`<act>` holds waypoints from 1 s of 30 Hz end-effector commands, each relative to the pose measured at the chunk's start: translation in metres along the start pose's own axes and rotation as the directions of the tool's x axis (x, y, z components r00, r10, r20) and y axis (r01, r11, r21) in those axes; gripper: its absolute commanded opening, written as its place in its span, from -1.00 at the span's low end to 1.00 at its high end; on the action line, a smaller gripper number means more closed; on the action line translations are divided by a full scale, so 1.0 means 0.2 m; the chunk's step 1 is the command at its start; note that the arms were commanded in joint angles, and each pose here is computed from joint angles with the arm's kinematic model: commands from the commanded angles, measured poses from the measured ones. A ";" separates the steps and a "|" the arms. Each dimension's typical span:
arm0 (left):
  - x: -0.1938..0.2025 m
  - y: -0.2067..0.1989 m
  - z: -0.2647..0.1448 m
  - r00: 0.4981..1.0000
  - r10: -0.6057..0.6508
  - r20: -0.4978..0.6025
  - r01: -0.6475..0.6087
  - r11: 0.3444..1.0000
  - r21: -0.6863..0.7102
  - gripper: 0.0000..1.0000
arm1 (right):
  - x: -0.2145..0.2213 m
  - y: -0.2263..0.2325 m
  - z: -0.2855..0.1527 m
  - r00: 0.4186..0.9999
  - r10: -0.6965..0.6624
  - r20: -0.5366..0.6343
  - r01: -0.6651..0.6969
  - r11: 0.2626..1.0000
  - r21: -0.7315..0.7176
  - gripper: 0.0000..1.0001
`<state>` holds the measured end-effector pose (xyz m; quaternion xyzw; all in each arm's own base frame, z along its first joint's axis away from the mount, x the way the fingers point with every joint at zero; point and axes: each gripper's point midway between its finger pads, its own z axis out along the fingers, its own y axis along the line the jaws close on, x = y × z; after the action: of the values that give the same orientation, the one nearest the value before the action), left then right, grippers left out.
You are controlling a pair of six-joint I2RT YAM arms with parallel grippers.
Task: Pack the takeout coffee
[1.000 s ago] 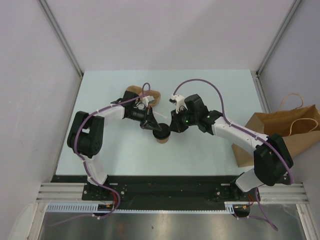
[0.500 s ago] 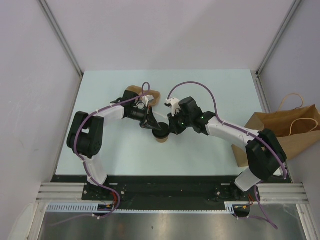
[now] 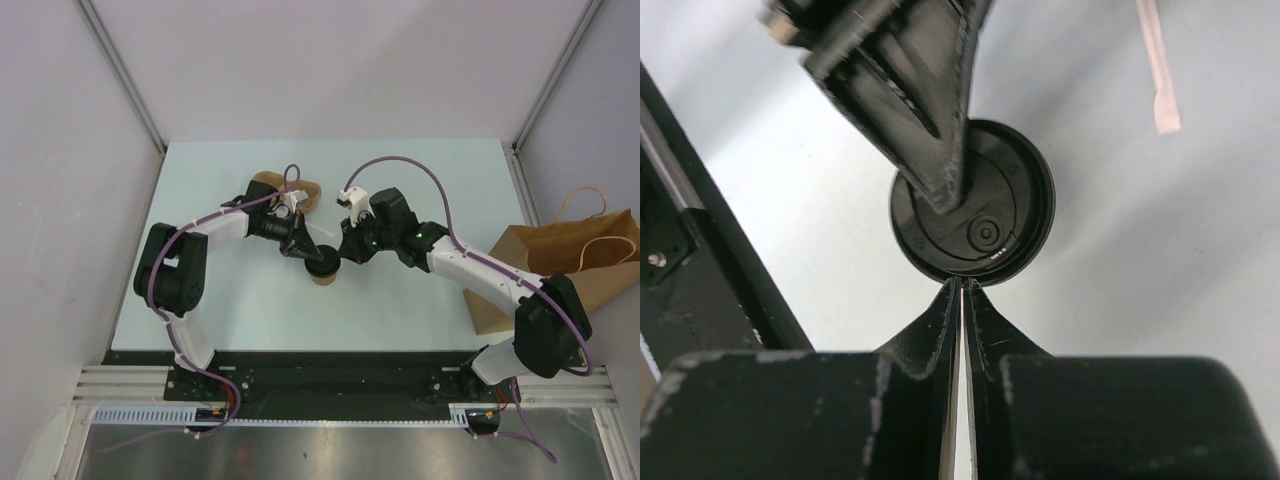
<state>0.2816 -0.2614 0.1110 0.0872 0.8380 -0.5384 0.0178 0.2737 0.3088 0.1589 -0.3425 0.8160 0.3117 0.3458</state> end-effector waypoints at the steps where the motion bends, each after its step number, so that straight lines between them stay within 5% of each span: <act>1: 0.03 0.30 0.06 1.000 0.012 0.002 -0.011 0.975 -0.224 -1.00 | -0.20 0.06 -0.09 0.991 -0.046 0.123 0.048 0.999 -0.017 -0.85; 7: 0.03 0.30 0.06 1.000 0.014 -0.002 -0.014 0.974 -0.225 -1.00 | -0.12 0.05 0.01 0.997 -0.041 0.064 0.042 0.999 -0.023 -0.86; 16: 0.04 0.31 0.07 1.000 0.011 -0.011 -0.013 0.974 -0.225 -1.00 | 0.52 -0.09 0.22 0.968 -0.046 -0.245 0.057 0.998 0.039 -0.92; 22: 0.03 0.31 0.06 1.000 0.014 -0.010 -0.016 0.974 -0.226 -1.00 | 0.37 -0.07 0.19 0.985 -0.055 -0.161 0.061 0.998 0.035 -0.89; 30: 0.01 0.30 0.07 1.000 0.011 -0.003 -0.012 0.975 -0.224 -1.00 | -0.11 -0.04 -0.08 0.991 0.037 0.129 -0.037 0.999 -0.007 -0.73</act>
<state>0.2823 -0.2615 0.1106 0.0843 0.8415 -0.5335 0.0115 0.2569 0.2867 0.0935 -0.3455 0.8471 0.2789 0.2920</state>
